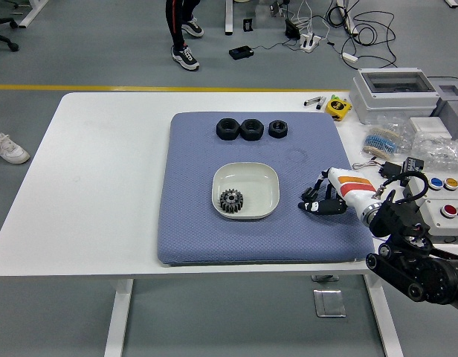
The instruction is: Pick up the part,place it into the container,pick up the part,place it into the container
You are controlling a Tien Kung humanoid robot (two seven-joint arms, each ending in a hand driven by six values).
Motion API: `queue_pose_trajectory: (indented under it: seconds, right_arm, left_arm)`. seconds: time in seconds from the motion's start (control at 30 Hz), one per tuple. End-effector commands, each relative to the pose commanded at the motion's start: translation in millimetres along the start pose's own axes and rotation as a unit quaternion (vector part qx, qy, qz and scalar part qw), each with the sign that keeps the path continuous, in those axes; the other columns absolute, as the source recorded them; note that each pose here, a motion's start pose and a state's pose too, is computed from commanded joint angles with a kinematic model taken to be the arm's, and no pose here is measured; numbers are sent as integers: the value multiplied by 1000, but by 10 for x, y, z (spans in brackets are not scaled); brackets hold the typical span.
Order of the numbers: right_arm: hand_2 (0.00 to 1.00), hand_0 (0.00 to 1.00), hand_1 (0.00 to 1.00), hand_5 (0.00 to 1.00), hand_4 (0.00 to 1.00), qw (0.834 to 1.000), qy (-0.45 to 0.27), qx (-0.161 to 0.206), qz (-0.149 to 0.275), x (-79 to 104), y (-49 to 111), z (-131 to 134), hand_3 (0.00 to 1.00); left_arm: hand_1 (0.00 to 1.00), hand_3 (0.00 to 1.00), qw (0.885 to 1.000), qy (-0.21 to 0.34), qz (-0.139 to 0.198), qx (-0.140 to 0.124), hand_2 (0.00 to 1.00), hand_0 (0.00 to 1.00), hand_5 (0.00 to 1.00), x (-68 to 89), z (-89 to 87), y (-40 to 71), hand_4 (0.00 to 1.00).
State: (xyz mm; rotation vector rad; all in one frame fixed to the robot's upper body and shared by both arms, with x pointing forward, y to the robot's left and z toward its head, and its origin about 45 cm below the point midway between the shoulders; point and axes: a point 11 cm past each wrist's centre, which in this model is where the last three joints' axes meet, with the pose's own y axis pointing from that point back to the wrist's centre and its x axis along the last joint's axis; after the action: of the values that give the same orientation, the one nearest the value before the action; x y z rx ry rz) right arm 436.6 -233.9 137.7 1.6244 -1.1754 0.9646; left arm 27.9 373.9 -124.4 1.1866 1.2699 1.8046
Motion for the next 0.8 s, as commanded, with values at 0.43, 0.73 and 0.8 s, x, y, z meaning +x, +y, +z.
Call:
queue_pose_trajectory:
  seconds: [0.43,0.73,0.8]
  right_arm:
    - [241,45,117,514,714,1000,-4,-12,9,-26,-1,29,426]
    - [169,10,64,419,759,1000,4,-15,2,-66,11,50,281]
    - [169,10,64,419,759,1000,5,-12,3,-59,13,42,281]
  left_arm:
    - [594,599,1000,0,-3,-2,699,617,593,-20,23,4,581]
    - [593,599,1000,0,-3,-2,700,617,594,-19,24,3,582]
    - [593,599,1000,1,-3,-2,700,617,594,-19,22,3,582]
